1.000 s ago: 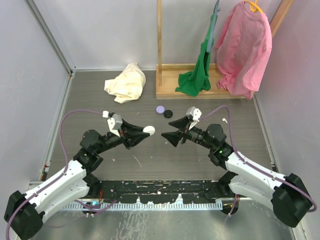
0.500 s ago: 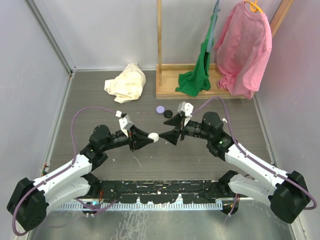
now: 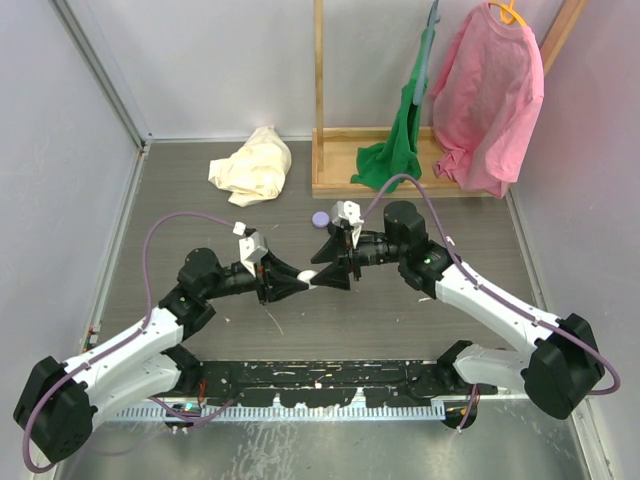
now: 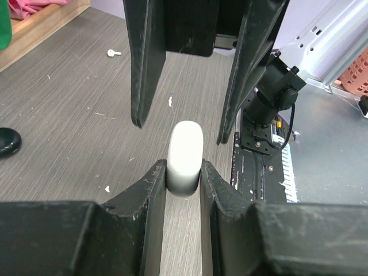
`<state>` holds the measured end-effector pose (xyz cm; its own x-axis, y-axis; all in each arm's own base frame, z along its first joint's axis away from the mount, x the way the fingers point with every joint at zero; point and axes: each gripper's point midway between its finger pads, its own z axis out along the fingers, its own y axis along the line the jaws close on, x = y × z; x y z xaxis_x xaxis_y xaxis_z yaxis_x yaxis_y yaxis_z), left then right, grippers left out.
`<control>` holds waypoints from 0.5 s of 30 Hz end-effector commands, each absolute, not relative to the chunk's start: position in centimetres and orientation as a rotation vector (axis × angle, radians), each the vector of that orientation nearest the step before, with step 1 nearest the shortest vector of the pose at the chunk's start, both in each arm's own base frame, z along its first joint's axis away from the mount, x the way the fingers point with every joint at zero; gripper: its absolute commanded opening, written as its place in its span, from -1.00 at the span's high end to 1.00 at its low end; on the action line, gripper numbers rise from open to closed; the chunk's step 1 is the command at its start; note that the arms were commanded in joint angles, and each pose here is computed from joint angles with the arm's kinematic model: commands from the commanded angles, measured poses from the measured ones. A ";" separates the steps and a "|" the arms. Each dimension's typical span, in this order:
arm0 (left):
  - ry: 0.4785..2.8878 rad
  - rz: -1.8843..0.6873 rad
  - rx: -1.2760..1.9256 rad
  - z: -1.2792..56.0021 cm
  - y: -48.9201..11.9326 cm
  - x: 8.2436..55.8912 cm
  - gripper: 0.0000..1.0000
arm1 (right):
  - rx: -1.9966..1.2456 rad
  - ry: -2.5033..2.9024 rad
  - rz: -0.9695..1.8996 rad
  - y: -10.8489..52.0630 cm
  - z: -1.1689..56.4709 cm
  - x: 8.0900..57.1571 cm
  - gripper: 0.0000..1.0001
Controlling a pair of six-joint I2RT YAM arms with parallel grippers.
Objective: Insert the wireless bluetooth earbuds into the charging case
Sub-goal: Open the charging case.
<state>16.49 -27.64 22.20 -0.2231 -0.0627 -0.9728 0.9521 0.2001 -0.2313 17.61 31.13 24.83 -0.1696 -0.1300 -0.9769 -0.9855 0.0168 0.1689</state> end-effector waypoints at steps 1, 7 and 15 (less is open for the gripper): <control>1.325 -1.224 0.923 25.3 -27.7 16.4 0.86 | -1.288 1.363 1.332 31.6 26.6 16.4 -0.14; 1.318 -1.226 0.922 25.4 -27.6 16.3 0.86 | -1.296 1.369 1.342 31.8 26.4 16.4 0.11; 1.315 -1.234 0.923 25.5 -27.6 16.2 0.60 | -1.303 1.364 1.366 31.9 26.7 16.2 0.70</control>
<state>16.04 -27.59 22.59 -0.2163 -0.0676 -0.9740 0.9573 0.1812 -0.2252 16.40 31.44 24.12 -0.2114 -0.1712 -0.9623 -0.9723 -0.0638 0.2250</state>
